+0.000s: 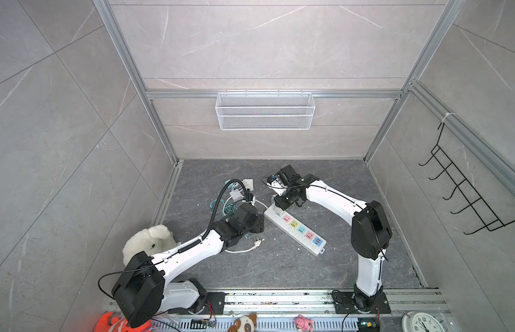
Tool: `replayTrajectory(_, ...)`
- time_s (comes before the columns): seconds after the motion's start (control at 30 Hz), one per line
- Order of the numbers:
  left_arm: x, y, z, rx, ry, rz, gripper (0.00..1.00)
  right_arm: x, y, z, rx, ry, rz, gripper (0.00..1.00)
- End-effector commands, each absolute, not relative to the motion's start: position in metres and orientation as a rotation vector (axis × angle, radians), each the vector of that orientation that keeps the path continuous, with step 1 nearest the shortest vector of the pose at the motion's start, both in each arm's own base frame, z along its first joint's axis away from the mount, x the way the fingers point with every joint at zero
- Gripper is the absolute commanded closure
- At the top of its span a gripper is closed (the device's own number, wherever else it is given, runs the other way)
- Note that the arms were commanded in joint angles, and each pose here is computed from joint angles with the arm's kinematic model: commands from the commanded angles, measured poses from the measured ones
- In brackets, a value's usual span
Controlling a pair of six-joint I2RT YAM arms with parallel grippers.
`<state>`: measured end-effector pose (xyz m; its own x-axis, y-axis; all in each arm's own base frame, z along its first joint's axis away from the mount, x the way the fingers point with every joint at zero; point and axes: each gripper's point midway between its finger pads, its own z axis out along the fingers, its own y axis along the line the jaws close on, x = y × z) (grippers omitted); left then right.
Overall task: Insert plugs into power strip
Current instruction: Insert the plug into the socket.
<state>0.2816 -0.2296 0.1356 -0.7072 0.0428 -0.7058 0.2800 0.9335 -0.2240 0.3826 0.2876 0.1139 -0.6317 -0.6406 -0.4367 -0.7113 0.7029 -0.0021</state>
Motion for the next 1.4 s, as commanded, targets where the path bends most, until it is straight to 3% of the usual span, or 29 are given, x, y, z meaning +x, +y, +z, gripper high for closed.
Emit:
replayTrajectory(0.0, 0.285, -0.226, 0.148, 0.183, 2.296, -0.413, 0.25, 0.395, 0.289, 0.121, -1.059, 2.45, 0.177, 1.0)
replayTrajectory(1.37, 0.289, -0.226, 0.141, 0.179, 2.293, -0.396, 0.25, 0.363, 0.289, 0.115, -1.089, 2.491, 0.124, 1.0)
